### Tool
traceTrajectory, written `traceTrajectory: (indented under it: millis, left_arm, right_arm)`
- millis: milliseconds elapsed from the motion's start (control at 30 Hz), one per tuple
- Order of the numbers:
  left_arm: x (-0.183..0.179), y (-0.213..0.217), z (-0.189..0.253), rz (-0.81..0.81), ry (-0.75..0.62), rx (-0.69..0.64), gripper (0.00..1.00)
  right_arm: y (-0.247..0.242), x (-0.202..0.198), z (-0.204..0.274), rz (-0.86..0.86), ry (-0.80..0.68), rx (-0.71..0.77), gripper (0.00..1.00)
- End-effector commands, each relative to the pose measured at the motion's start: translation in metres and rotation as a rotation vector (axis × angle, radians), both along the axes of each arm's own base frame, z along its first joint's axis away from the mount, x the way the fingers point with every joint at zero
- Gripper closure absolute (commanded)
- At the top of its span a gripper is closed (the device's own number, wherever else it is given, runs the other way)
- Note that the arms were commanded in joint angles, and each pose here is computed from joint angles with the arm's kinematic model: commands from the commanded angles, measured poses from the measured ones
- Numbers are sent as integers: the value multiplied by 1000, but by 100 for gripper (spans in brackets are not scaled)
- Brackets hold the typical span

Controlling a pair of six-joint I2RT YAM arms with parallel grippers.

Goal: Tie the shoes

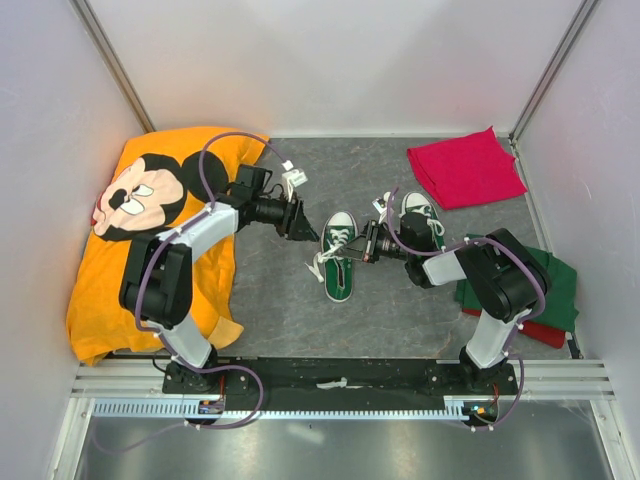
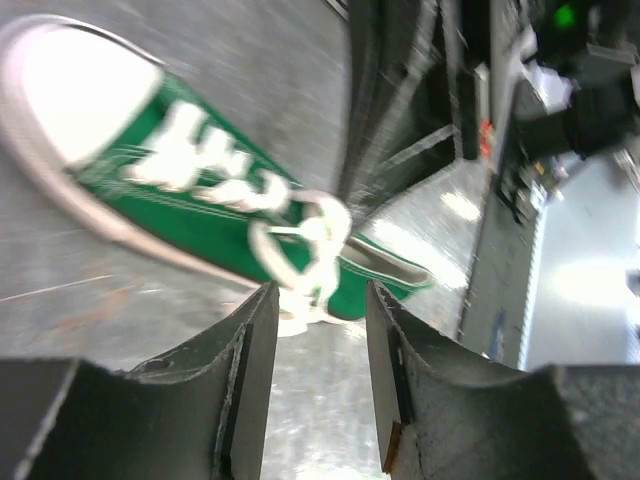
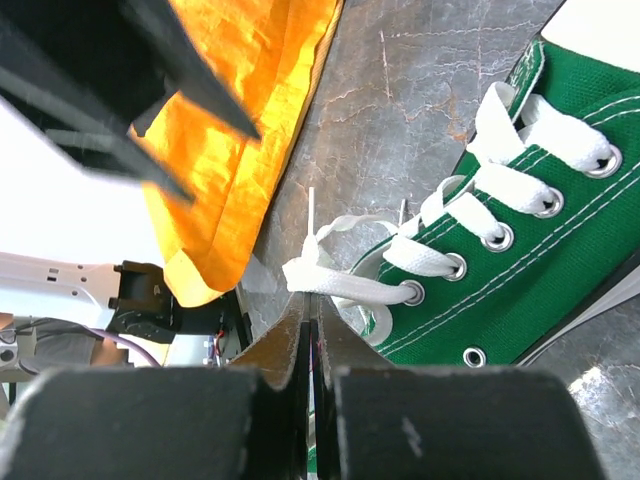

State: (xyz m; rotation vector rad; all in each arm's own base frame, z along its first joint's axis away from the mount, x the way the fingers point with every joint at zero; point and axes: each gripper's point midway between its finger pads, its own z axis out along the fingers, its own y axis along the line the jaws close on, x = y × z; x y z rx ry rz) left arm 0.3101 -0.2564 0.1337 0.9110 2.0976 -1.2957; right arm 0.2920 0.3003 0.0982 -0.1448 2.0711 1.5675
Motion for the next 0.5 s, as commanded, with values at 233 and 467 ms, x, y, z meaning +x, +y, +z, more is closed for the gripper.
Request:
traceTrajectory:
  millis: [233, 467]
  left_arm:
    - [11, -14, -10, 63, 129, -34, 52]
    - [8, -29, -18, 84, 232, -56, 52]
  right_arm:
    - [1, 0, 9, 26, -52, 20, 100]
    - [2, 2, 11, 29, -56, 22, 100]
